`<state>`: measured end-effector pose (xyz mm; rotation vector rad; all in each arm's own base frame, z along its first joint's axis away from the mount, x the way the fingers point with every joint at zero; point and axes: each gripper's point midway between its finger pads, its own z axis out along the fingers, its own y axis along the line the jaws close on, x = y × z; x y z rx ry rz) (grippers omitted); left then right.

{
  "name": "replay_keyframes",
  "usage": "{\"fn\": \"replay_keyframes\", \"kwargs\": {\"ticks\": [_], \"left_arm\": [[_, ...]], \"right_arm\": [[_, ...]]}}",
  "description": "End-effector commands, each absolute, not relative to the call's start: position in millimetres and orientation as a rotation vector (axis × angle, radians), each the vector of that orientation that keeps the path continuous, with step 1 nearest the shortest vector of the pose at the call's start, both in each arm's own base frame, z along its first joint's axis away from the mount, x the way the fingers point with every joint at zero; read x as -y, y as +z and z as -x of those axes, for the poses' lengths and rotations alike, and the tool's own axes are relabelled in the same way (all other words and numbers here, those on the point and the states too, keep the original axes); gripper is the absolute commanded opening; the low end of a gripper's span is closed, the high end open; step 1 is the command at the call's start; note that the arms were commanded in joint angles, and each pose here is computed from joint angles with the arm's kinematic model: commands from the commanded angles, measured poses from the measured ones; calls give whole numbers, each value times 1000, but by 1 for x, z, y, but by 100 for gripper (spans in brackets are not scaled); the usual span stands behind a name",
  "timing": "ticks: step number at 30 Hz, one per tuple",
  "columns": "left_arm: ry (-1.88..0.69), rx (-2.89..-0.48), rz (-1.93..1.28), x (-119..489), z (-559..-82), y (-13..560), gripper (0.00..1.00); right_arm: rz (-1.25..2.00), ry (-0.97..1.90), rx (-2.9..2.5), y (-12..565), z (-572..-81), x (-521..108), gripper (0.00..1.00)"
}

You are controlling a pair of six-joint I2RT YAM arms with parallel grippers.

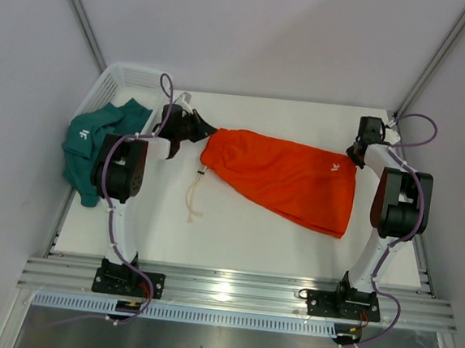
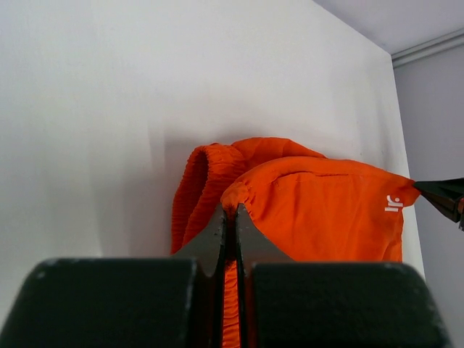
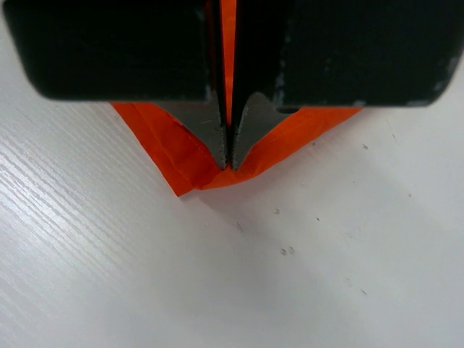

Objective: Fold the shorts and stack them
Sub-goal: Fold the shorts

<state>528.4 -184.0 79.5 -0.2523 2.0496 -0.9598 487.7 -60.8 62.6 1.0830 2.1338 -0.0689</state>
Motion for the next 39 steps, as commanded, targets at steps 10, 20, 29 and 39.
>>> {"fn": "replay_keyframes", "kwargs": {"ticks": [10, 20, 29, 39], "left_arm": [[-1004, -1807, 96, 206, -551, 165, 0], [-956, -1947, 170, 218, -592, 118, 0], [-941, -1950, 129, 232, -604, 117, 0], [-953, -1957, 118, 237, -606, 111, 0]], "right_arm": [[-1134, -61, -2004, 87, -508, 80, 0], [-1081, -8, -2044, 90, -522, 79, 58], [-697, 164, -2006, 174, -509, -4, 70], [114, 750, -2061, 182, -493, -249, 53]]}}
